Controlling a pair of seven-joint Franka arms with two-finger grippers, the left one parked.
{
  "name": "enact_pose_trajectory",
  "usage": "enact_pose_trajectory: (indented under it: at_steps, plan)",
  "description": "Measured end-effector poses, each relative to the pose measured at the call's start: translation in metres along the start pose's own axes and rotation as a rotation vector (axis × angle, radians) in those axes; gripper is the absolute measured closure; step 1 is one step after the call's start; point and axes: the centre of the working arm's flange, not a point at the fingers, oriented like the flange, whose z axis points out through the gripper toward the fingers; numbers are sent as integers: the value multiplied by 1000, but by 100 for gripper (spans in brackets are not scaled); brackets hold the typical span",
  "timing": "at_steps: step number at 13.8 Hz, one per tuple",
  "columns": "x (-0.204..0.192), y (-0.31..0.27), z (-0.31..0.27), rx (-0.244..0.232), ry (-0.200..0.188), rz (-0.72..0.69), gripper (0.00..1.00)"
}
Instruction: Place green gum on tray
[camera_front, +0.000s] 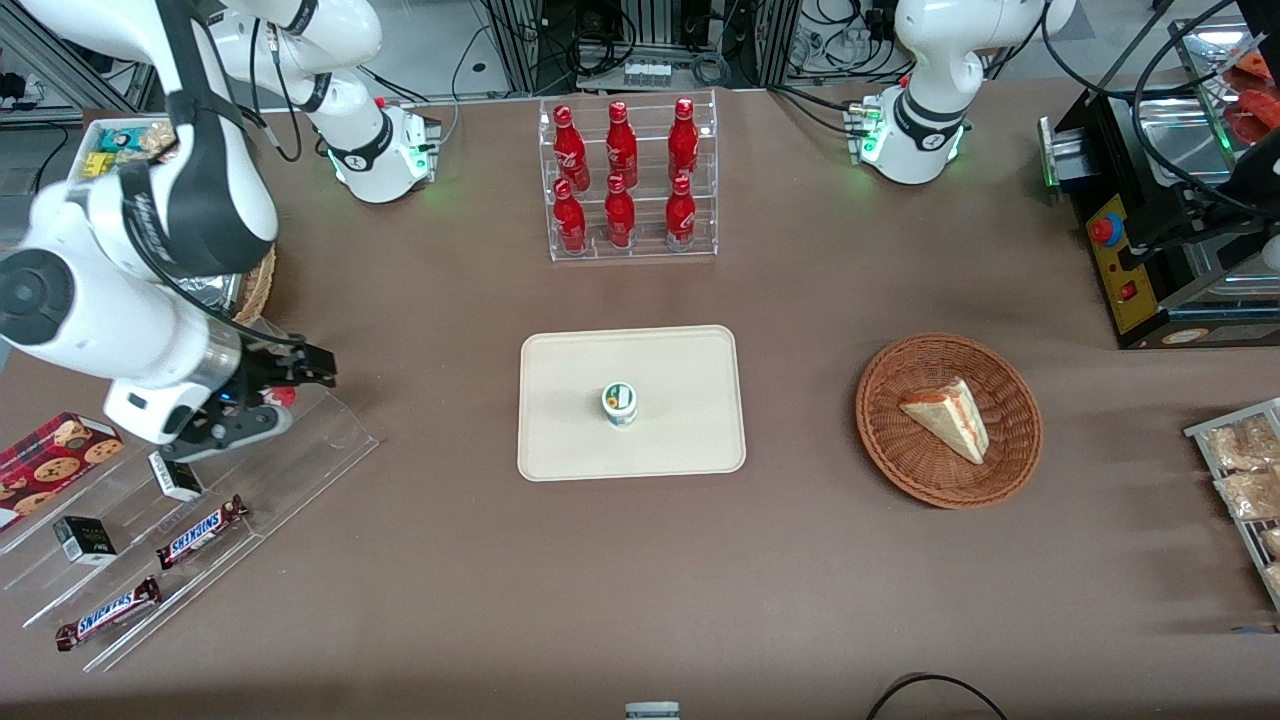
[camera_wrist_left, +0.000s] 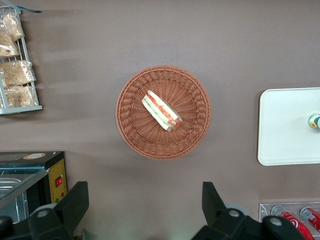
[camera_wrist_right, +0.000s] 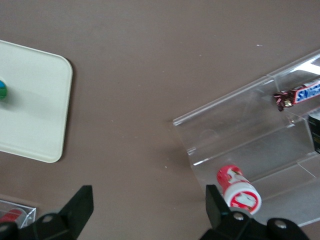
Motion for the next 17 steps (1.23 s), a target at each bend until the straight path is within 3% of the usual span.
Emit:
enact_pose_trajectory:
  at_steps: [3, 6, 9, 17]
  plan:
    - [-18, 31, -16, -3, 15, 53, 0]
    - [-40, 53, -35, -28, -2, 84, 0]
    - [-58, 68, -54, -27, 9, 118, 0]
    - [-85, 60, -74, -16, -44, 135, 0]
